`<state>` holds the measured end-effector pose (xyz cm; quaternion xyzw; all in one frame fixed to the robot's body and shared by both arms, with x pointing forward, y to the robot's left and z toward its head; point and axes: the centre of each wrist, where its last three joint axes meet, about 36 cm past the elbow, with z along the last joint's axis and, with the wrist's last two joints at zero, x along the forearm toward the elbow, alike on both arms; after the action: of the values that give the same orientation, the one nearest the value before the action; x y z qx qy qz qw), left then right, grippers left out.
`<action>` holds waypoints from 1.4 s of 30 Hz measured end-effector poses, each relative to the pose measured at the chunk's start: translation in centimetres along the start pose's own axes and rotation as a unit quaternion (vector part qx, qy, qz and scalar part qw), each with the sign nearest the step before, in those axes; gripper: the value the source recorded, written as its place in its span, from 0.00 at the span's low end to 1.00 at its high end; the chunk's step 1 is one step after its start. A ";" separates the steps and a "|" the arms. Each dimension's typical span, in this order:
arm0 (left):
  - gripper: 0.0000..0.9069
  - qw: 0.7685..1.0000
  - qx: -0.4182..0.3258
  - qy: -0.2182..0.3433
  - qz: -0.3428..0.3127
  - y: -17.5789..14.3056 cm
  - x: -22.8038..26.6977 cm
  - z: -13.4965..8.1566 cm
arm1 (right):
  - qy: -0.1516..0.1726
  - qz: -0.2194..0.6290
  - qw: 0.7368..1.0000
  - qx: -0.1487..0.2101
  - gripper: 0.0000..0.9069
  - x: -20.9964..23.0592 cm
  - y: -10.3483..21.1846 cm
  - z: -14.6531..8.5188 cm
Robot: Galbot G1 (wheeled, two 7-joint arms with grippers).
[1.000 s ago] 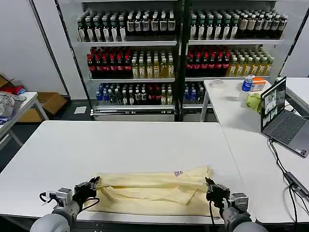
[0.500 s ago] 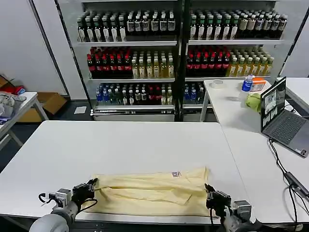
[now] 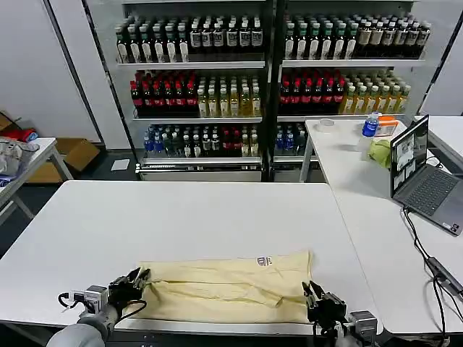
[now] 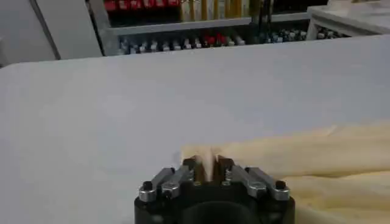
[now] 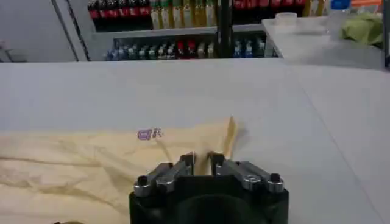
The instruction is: Fold and organize the clothes.
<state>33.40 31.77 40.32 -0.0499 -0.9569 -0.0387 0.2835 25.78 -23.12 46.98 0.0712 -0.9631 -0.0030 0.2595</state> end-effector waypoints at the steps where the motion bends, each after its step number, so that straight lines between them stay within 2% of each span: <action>1: 1.00 1.000 0.000 -0.003 -0.003 0.0 0.1 0.0 | -0.002 0.001 1.000 0.002 1.00 0.1 0.0 0.0; 8: 1.00 1.000 0.011 -0.019 -0.022 -0.8 1.2 0.1 | -0.010 0.015 1.000 0.011 1.00 0.7 -0.2 0.0; 21: 1.00 0.997 0.063 -0.007 -0.033 -2.9 0.8 1.1 | -0.015 0.024 0.999 0.020 1.00 1.3 -0.3 -0.1; 24: 0.47 0.997 0.073 -0.004 -0.031 -3.2 0.5 1.3 | -0.016 0.027 0.999 0.023 1.00 1.4 -0.4 -0.2; 25: 0.19 0.997 0.076 -0.003 -0.031 -3.2 0.4 1.4 | -0.017 0.027 0.999 0.023 1.00 1.4 -0.5 -0.2; 26: 0.07 0.997 0.078 -0.003 -0.030 -3.3 0.4 1.5 | -0.017 0.028 0.999 0.023 1.00 1.5 -0.5 -0.2; 33: 0.02 0.995 0.098 -0.002 -0.030 -3.4 0.3 1.7 | -0.018 0.031 0.999 0.023 1.00 1.5 -0.6 -0.3; 42: 0.01 0.992 0.123 -0.004 -0.018 -3.7 0.8 2.1 | -0.024 0.037 0.999 0.024 1.00 1.7 -0.9 -0.6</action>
<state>31.17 28.41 38.87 0.0022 -0.9563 0.0744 0.2828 24.76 -24.18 48.28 0.0415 -0.9708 0.0282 0.2346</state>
